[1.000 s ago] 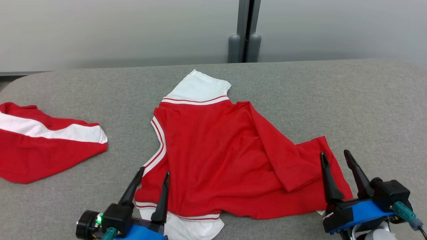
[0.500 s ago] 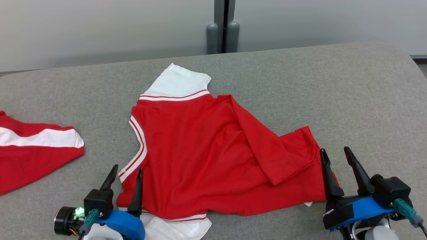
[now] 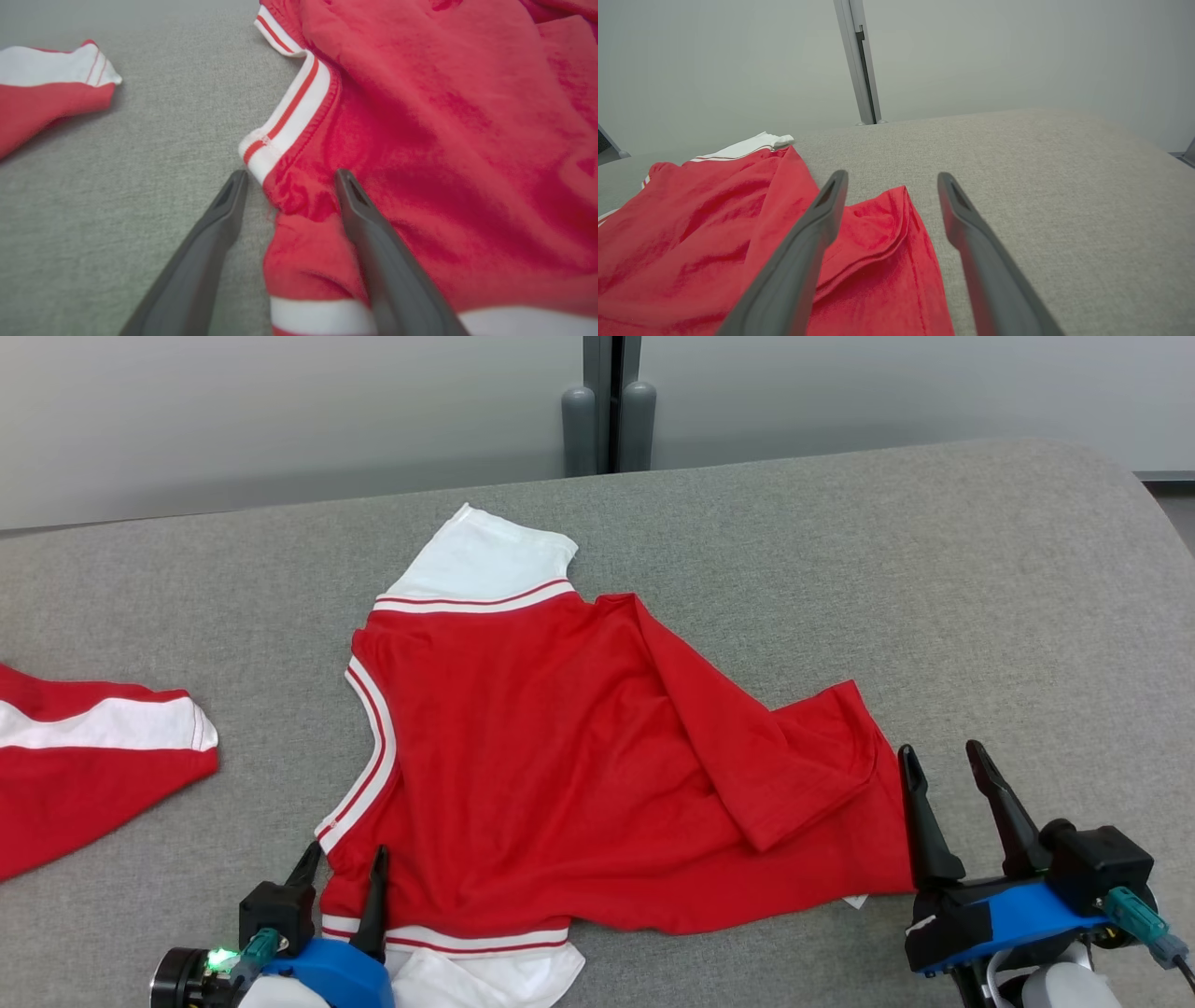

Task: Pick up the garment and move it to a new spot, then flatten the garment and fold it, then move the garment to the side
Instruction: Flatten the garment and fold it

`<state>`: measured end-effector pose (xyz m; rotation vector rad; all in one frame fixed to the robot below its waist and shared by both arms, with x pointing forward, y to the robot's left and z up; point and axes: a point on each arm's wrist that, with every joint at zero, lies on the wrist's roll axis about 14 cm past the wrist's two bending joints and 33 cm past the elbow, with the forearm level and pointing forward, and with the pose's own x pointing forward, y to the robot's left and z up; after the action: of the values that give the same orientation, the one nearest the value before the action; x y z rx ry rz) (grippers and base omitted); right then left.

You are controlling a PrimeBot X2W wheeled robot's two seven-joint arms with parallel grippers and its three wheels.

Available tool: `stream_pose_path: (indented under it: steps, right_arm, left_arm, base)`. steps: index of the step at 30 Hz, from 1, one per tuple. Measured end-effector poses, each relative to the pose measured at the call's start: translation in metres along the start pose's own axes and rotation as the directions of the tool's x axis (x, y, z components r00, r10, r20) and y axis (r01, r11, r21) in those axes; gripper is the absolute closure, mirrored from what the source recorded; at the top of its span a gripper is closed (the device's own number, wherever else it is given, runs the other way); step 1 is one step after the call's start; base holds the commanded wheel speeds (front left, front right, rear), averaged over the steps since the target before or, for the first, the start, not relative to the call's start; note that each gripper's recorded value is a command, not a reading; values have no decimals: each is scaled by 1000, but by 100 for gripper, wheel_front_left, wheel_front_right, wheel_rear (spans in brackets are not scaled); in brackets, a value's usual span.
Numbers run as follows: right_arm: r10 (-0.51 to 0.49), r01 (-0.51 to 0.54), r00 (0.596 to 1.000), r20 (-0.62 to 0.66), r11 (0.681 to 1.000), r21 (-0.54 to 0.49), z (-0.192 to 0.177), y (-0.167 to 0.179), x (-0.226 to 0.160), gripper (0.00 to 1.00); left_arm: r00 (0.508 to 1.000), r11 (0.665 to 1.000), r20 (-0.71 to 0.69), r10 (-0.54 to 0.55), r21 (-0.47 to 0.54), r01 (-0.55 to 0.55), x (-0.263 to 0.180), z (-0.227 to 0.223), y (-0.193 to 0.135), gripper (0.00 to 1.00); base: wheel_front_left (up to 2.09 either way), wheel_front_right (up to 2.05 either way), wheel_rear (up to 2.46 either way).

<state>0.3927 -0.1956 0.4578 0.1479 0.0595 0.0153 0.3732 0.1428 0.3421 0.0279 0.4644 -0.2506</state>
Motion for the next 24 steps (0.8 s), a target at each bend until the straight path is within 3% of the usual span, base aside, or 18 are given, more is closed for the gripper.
stream_pose_path:
  steps: [1,2,3,14,22,23,24]
  right_arm:
    - [0,0,1000,0,1000,0,0,0,0,0]
    - [0,0,1000,1,1000,1,0,0,0,0]
    - [1,-1,1000,1,1000,1,0,1,0,0]
    - [-14,14,1000,0,1000,1,0,-5,4,0]
    - [-32,32,999,-2,999,-2,-1,-11,6,0]
    - [-33,33,999,-3,999,-2,-1,-12,6,0]
    - [-35,35,999,-3,999,-2,-1,-12,5,0]
  left_arm:
    - [1000,1000,-2,-2,-4,2,1,0,-1,0]
    - [1000,1000,-7,-8,-4,8,2,-1,-3,14]
    - [1000,1000,-11,-16,1,16,3,-2,-5,100]
    - [986,998,159,-55,19,52,37,68,-10,100]
    - [987,999,152,-54,11,53,58,77,-4,100]
    - [988,999,148,-50,7,50,59,76,-3,77]
    - [987,999,151,-49,6,49,60,78,-2,0]
  base:
    - [0,0,0]
    - [0,0,0]
    - [0,0,0]
    - [0,0,0]
    - [0,0,0]
    - [0,0,0]
    - [0,0,0]
